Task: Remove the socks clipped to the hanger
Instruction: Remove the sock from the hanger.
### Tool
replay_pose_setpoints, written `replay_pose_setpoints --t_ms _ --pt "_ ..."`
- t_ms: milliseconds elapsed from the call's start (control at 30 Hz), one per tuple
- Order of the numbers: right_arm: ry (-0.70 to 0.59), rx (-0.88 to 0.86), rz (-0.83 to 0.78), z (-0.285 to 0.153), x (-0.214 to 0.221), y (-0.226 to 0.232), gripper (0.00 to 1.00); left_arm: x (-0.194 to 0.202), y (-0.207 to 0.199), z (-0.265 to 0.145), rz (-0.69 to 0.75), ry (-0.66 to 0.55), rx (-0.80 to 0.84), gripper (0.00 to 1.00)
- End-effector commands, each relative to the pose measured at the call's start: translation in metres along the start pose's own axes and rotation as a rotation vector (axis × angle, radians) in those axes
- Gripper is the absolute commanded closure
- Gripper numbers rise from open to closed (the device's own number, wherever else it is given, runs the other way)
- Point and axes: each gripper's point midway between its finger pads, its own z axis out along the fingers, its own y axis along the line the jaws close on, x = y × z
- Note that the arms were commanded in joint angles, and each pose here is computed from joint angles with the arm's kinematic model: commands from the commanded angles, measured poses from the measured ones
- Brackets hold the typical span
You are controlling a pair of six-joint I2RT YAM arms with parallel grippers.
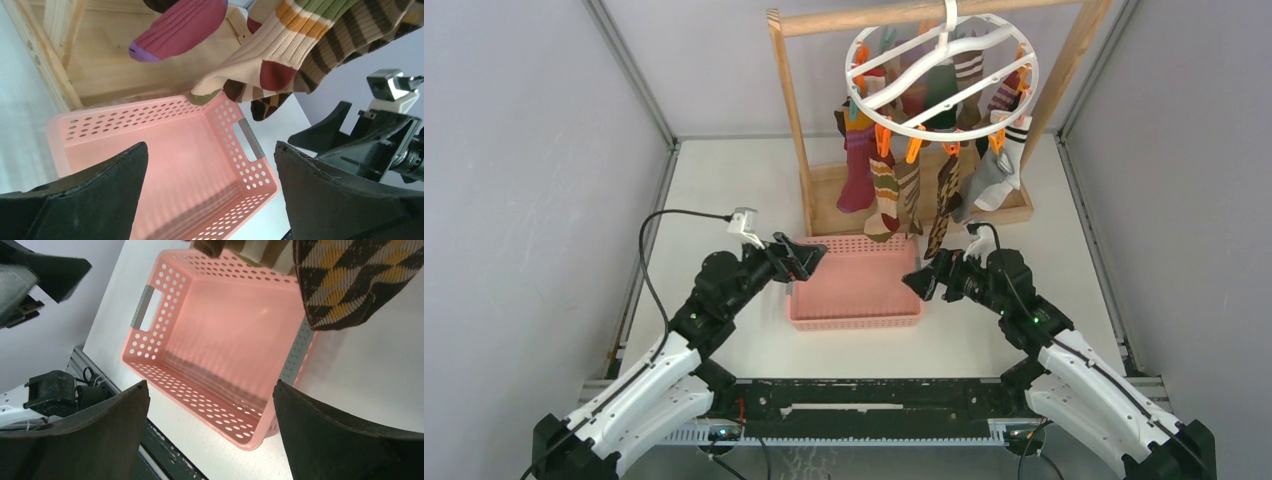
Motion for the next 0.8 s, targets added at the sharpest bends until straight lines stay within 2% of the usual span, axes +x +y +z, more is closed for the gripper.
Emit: replay_pose_setpoints --t_ms 0,467,767 --pt "-0.1 -0.041 -0.041 -0.009 -0.038 0.017 0.0 0.001 -0.019 0.008 0.004 0.001 0.094 0.0" --pt "-0.189 -0.028 -0.055 -0.026 -0.074 0.017 0.04 0.013 -0.045 0.026 0.039 0.058 0.134 0.0" --pt "-0.282 0.065 -0.074 -0.038 -0.102 0.005 0.17 0.012 -0.071 0.031 0.049 0.064 0.186 0.0"
